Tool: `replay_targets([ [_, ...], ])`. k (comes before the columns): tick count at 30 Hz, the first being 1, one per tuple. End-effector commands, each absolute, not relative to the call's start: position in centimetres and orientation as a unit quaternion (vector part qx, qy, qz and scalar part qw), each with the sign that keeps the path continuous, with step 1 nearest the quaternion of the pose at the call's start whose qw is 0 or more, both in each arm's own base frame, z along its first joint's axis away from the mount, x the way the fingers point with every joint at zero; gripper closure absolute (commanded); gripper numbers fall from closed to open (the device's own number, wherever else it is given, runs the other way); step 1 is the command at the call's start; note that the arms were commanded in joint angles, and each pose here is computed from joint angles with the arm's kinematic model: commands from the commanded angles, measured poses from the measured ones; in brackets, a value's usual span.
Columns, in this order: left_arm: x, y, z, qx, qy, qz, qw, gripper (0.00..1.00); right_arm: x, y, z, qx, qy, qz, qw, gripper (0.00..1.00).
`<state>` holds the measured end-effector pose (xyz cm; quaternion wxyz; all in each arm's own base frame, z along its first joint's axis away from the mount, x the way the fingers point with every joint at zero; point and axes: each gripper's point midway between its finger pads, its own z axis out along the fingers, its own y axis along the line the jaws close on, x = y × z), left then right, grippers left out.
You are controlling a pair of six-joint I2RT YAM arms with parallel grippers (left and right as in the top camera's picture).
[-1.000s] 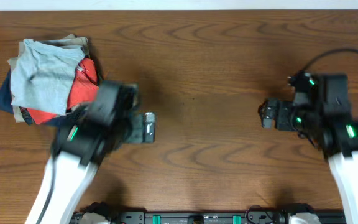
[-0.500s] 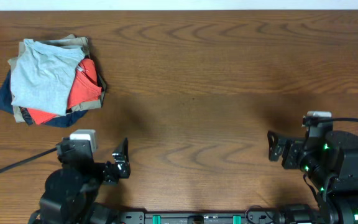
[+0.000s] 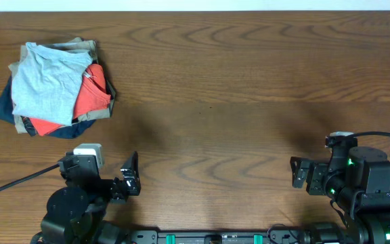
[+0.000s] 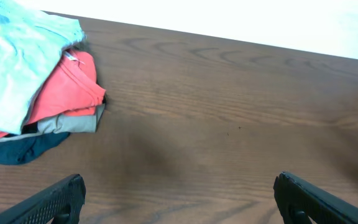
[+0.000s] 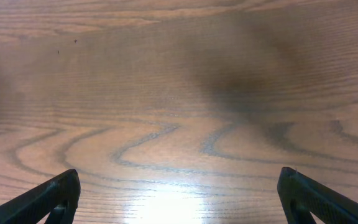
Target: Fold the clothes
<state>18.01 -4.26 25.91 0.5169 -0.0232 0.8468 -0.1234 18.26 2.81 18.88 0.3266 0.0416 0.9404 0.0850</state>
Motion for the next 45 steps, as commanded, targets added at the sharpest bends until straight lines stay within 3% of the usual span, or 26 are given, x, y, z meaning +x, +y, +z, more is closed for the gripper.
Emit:
replay_targets([
  [1,18.1,-3.9,25.9,-0.031,0.846,-0.118,0.519,0.02,18.2,2.4,18.7,0.048,0.941,0.077,0.326,0.01],
  [9,18.1,-3.9,25.9,-0.031,0.846,-0.118,0.519,0.02,17.6,2.3,19.1,0.039,0.932,0.071,0.354,0.01],
  [22,18.1,-3.9,25.9,-0.031,0.846,-0.118,0.519,0.02,20.7,3.4,19.3,-0.009,0.802,0.098,0.59,0.01],
  [33,18.1,-3.9,25.9,-0.031,0.846,-0.118,0.519,0.02,24.2,3.3,19.4,-0.023,0.693,0.08,0.716,0.01],
  [45,18.1,-3.9,25.9,-0.031,0.846,-0.118,0.519,0.02,24.3,3.8,15.8,-0.068,0.729,0.048,0.68,0.01],
])
